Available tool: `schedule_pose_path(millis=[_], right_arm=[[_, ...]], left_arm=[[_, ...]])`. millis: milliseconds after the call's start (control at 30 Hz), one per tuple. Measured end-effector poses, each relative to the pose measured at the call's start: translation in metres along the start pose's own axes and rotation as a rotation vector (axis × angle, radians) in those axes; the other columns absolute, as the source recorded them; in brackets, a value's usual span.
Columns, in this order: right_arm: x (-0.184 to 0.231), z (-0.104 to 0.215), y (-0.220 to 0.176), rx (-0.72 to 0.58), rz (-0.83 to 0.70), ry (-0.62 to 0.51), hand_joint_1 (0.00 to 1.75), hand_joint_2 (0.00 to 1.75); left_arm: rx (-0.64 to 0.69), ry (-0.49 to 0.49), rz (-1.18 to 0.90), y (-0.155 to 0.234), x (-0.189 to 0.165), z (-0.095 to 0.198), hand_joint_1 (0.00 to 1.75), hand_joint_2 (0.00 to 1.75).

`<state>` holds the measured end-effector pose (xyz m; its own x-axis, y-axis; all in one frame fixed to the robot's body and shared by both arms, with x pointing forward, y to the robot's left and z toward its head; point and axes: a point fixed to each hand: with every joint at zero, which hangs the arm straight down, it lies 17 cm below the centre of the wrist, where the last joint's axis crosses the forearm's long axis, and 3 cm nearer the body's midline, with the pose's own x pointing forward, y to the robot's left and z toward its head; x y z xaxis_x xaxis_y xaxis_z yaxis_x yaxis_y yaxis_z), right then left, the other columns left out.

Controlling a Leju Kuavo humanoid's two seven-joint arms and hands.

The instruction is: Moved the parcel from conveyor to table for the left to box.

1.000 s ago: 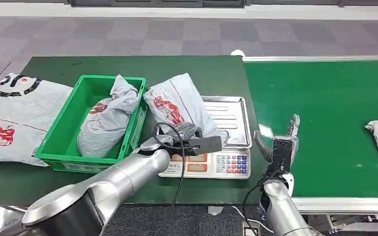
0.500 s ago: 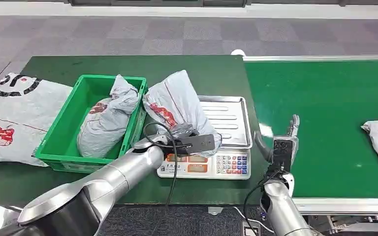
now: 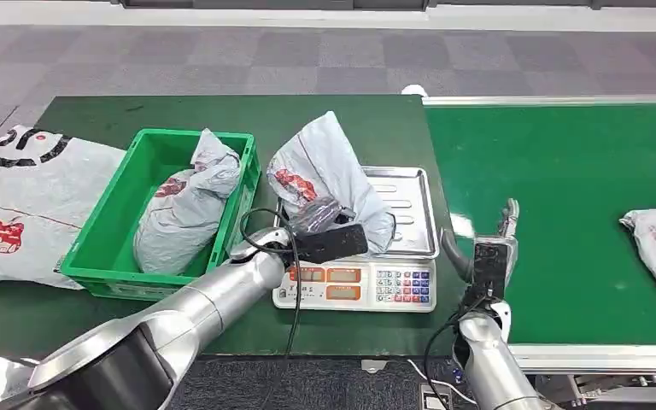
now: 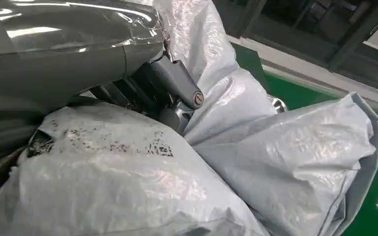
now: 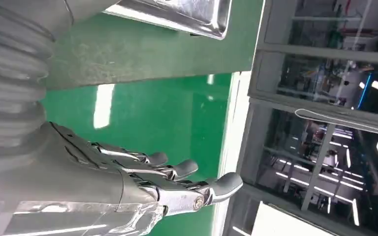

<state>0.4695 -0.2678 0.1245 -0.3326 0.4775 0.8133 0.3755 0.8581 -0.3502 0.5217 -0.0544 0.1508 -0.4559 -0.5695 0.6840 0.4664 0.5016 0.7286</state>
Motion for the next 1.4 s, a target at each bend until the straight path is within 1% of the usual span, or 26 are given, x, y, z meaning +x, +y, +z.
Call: schedule_pose_path(millis=[833, 867, 900, 933, 967, 1000, 1033, 1067, 1100, 1133, 1200, 1267, 1400], right_arm=[[0.0, 0.0, 0.0, 0.001, 0.001, 0.0, 0.0, 1.75], [0.0, 0.0, 0.0, 0.0, 0.001, 0.0, 0.0, 1.75], [-0.001, 0.001, -0.002, -0.007, 0.011, 0.0, 0.0, 1.75], [-0.005, 0.005, -0.004, -0.012, 0.024, 0.008, 0.0, 1.75], [-0.012, 0.015, -0.009, -0.008, 0.038, 0.02, 0.0, 1.75], [-0.021, 0.028, -0.014, -0.002, 0.05, 0.039, 0.0, 1.75], [-0.026, 0.037, -0.02, 0.003, 0.061, 0.048, 0.0, 1.75], [-0.029, 0.043, -0.023, 0.007, 0.068, 0.054, 0.0, 1.75], [-0.031, 0.047, -0.025, 0.01, 0.072, 0.056, 0.0, 1.75], [-0.032, 0.051, -0.026, 0.013, 0.075, 0.057, 0.0, 1.75], [-0.034, 0.056, -0.028, 0.02, 0.082, 0.061, 0.0, 1.75], [-0.037, 0.057, -0.031, 0.024, 0.091, 0.061, 0.0, 1.75], [-0.034, 0.054, -0.03, 0.025, 0.09, 0.05, 0.0, 1.75]], left_arm=[[0.006, -0.001, 0.009, 0.002, 0.001, 0.0, 1.75, 1.75], [0.008, -0.005, 0.007, 0.002, 0.001, 0.0, 1.75, 1.75], [0.026, -0.047, -0.023, -0.001, 0.008, 0.001, 1.75, 1.75], [0.078, -0.164, -0.056, -0.008, 0.034, 0.004, 1.75, 1.75], [0.182, -0.329, -0.133, -0.007, 0.065, 0.017, 1.75, 1.75], [0.315, -0.529, -0.24, 0.001, 0.105, 0.04, 1.75, 1.75], [0.45, -0.649, -0.353, 0.022, 0.136, 0.06, 1.75, 1.75], [0.57, -0.674, -0.404, 0.053, 0.147, 0.073, 1.75, 1.75], [0.694, -0.649, -0.424, 0.099, 0.142, 0.084, 1.75, 1.75], [0.802, -0.6, -0.396, 0.139, 0.129, 0.097, 1.75, 1.75], [0.978, -0.534, -0.325, 0.197, 0.109, 0.126, 1.75, 1.75], [1.066, -0.52, -0.321, 0.223, 0.105, 0.147, 1.75, 1.75], [1.165, -0.489, -0.294, 0.247, 0.095, 0.173, 1.75, 1.75]])
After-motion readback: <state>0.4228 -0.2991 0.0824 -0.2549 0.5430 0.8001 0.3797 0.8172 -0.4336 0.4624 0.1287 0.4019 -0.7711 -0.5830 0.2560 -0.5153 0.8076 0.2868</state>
